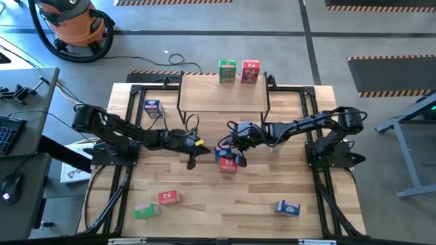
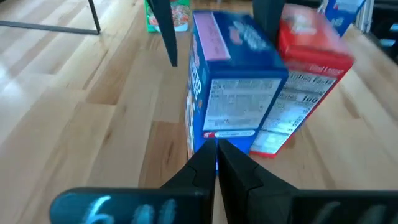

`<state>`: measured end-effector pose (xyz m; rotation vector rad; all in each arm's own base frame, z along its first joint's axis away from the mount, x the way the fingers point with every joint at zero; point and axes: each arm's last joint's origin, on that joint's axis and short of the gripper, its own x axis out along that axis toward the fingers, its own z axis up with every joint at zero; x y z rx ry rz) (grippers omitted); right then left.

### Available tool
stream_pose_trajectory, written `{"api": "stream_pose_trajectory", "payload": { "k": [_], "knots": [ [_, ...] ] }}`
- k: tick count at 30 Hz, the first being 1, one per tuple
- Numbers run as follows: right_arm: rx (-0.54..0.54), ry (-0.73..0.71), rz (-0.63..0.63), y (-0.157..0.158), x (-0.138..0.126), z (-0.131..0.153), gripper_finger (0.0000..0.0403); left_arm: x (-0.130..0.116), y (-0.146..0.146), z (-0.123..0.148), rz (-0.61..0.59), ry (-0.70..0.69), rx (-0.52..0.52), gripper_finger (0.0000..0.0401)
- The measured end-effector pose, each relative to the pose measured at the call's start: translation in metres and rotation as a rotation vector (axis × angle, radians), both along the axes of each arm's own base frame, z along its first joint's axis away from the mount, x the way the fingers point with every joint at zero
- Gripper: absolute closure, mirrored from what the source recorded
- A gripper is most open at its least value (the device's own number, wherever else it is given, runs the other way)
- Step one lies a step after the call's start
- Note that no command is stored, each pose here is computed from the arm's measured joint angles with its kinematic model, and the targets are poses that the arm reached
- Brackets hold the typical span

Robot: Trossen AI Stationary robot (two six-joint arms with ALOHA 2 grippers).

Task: Stack cereal on shelf
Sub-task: Put the middle blue cereal on the shelf

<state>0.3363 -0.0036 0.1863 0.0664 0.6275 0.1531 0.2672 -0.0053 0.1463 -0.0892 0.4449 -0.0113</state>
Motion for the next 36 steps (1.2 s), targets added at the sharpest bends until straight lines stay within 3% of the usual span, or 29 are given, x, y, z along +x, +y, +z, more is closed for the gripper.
{"api": "stream_pose_trajectory", "payload": {
  "k": [7, 15, 26, 36],
  "knots": [
    [0.021, 0.001, -0.014, 0.000, 0.000, 0.001, 0.0170, -0.009, 0.008, 0.024, 0.017, -0.091, -0.016, 0.0394],
    [0.012, -0.028, -0.007, 0.000, 0.007, 0.014, 0.0209, -0.032, 0.017, 0.052, 0.023, -0.097, -0.034, 0.0393],
    [-0.076, -0.076, 0.019, -0.002, 0.028, 0.068, 0.0212, -0.043, 0.024, 0.097, 0.063, -0.103, 0.051, 0.0393],
    [-0.139, -0.128, -0.061, -0.027, 0.036, 0.117, 0.0213, -0.073, 0.038, 0.131, 0.137, -0.234, 0.131, 0.0400]
  ]
}}
